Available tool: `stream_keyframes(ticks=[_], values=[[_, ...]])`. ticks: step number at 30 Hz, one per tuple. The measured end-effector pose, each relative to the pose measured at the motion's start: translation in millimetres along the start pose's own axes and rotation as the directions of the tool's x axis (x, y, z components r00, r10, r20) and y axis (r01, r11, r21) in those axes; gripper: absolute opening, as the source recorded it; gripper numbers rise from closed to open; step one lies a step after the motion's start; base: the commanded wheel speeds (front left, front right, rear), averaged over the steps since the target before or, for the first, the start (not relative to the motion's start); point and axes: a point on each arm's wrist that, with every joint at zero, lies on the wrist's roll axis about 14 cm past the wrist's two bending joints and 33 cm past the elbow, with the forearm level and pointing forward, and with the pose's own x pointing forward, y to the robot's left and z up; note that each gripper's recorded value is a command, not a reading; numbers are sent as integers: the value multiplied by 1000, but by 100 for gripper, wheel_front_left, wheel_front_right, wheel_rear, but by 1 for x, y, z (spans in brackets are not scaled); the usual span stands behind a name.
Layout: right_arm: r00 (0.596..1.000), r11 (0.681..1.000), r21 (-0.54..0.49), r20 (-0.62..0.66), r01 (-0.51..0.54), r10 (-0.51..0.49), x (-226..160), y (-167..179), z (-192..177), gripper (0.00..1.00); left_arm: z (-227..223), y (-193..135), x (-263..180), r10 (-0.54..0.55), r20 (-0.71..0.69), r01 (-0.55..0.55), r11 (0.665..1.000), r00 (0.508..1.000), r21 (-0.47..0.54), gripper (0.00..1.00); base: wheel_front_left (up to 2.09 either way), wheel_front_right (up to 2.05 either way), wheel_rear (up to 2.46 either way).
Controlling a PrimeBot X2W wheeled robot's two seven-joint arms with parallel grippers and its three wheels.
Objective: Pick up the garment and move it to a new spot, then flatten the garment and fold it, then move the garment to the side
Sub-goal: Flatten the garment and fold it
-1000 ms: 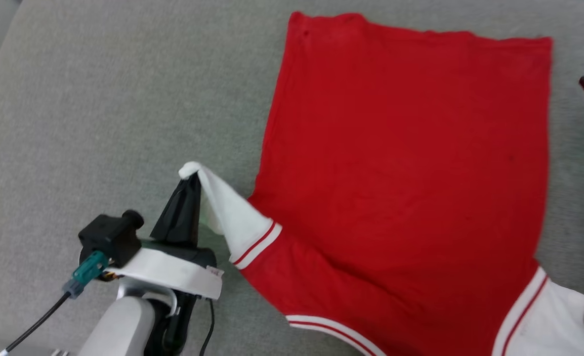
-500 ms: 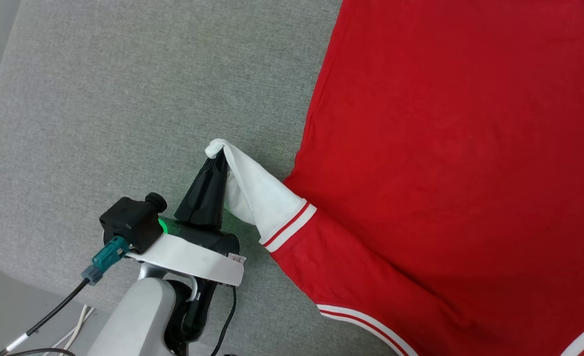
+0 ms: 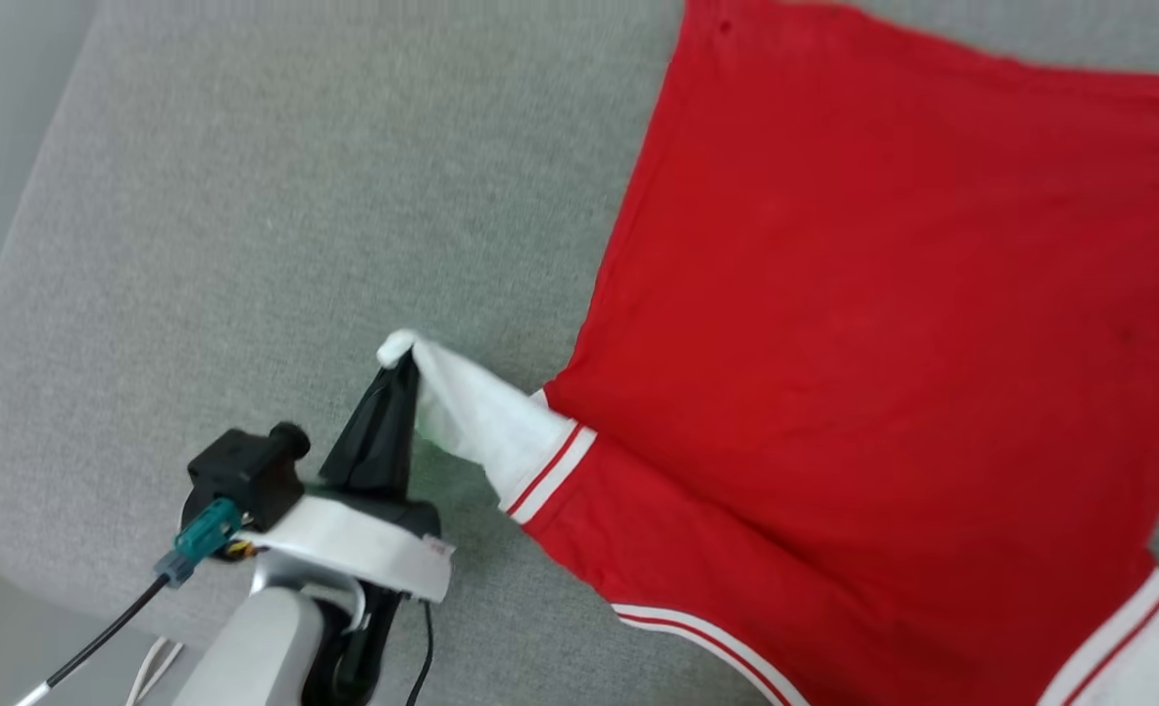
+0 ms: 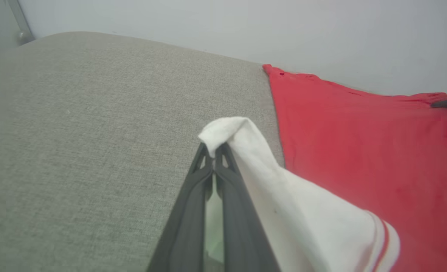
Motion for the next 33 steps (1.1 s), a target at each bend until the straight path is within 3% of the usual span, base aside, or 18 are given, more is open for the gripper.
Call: stream_keyframes(ticks=[4, 9, 14, 18, 23, 26, 27, 28, 29, 33], values=[[996, 998, -60, 91, 24, -18, -43, -8, 17, 0, 3, 10, -18, 40, -3, -40, 999, 999, -5, 0, 0, 0, 0], [994, 997, -67, 107, 38, -31, -94, -21, -14, 0, 2, 21, -45, 94, -15, -94, 995, 995, -23, 0, 0, 0, 0], [996, 995, -26, -13, 92, -92, -141, -48, -103, 0, 1, 20, -65, 101, -36, -102, 994, 994, -30, 0, 0, 0, 0], [982, 992, 72, -161, 107, -94, -175, -50, -198, 0, 0, 6, -69, 60, -52, -61, 998, 997, -29, 0, 0, 0, 0], [950, 971, 217, -311, 105, -34, -212, -21, -299, 0, 6, -15, -65, -5, -47, 3, 1000, 999, -27, 0, 0, 0, 0], [935, 947, 304, -355, 105, 10, -226, -3, -336, 2, 7, -24, -63, -30, -51, 28, 999, 998, -22, 0, 0, 0, 0], [936, 941, 322, -351, 106, 15, -229, 0, -340, 27, 8, -27, -61, -39, -52, 38, 999, 998, -20, 0, 0, 0, 0], [942, 933, 343, -335, 104, 18, -230, 4, -340, 67, 9, -30, -60, -48, -50, 47, 999, 998, -20, 0, 0, 0, 0], [947, 931, 350, -319, 101, 17, -231, 6, -338, 100, 9, -33, -59, -56, -52, 55, 998, 997, -19, 0, 0, 0, 0], [976, 929, 352, -211, 118, -44, -228, -5, -318, 100, 7, -35, -55, -66, -66, 65, 998, 996, -15, 0, 0, 0, 0]])
